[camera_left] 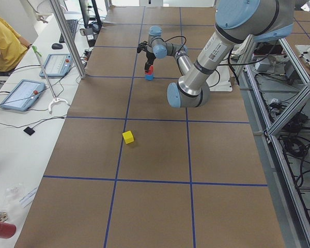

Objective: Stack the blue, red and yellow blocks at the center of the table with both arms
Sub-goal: 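Move the left gripper to the yellow cube and grasp it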

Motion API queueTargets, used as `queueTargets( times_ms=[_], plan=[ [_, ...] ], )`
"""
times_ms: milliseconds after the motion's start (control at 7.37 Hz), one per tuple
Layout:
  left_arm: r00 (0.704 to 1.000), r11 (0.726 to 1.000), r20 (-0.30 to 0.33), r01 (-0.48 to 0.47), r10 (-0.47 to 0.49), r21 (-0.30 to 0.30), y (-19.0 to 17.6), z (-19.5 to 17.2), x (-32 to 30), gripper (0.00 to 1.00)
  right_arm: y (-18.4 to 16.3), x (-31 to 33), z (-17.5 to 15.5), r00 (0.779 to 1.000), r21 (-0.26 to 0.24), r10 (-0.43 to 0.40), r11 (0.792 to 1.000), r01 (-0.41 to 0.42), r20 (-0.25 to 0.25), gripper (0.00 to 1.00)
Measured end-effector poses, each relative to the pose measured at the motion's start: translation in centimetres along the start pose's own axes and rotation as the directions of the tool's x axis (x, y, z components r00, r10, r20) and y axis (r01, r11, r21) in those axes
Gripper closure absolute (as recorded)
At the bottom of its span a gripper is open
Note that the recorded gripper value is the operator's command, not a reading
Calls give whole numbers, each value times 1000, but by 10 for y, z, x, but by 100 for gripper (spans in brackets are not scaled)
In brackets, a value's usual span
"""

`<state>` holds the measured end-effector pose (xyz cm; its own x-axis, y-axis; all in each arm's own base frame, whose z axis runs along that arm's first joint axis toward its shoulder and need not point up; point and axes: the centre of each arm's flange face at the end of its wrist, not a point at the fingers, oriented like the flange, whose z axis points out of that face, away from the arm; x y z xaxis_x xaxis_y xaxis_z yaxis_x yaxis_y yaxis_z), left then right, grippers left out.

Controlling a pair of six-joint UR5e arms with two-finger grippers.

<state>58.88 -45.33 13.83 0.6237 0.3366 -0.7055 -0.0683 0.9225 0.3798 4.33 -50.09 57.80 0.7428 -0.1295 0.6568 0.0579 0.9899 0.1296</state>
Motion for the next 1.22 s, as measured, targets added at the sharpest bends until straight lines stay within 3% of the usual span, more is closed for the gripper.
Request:
queueTargets(
  times_ms=[271, 543, 814, 1085, 1221],
  plan=[
    [998, 997, -1, -70, 70, 26, 30, -42, -58, 1, 0, 0, 0, 1000, 0, -2, 1000, 2, 0, 0],
    [984, 985, 34, -174, 173, 10, 50, -75, -167, 0, 0, 0, 0, 1000, 1, -2, 1000, 2, 0, 0],
    [940, 942, 66, -334, 336, -39, 56, -93, -324, 0, 1, 0, 0, 1000, -1, -1, 1000, 1, 1, 0],
    [882, 880, 18, -468, 471, -79, 62, -90, -456, 0, 2, 1, 1, 1000, -2, -1, 1000, 1, 2, 0],
    [857, 854, -21, -516, 515, -70, 67, -75, -501, 0, 2, 1, 1, 1000, -2, -1, 1000, 1, 2, 0]
  ],
)
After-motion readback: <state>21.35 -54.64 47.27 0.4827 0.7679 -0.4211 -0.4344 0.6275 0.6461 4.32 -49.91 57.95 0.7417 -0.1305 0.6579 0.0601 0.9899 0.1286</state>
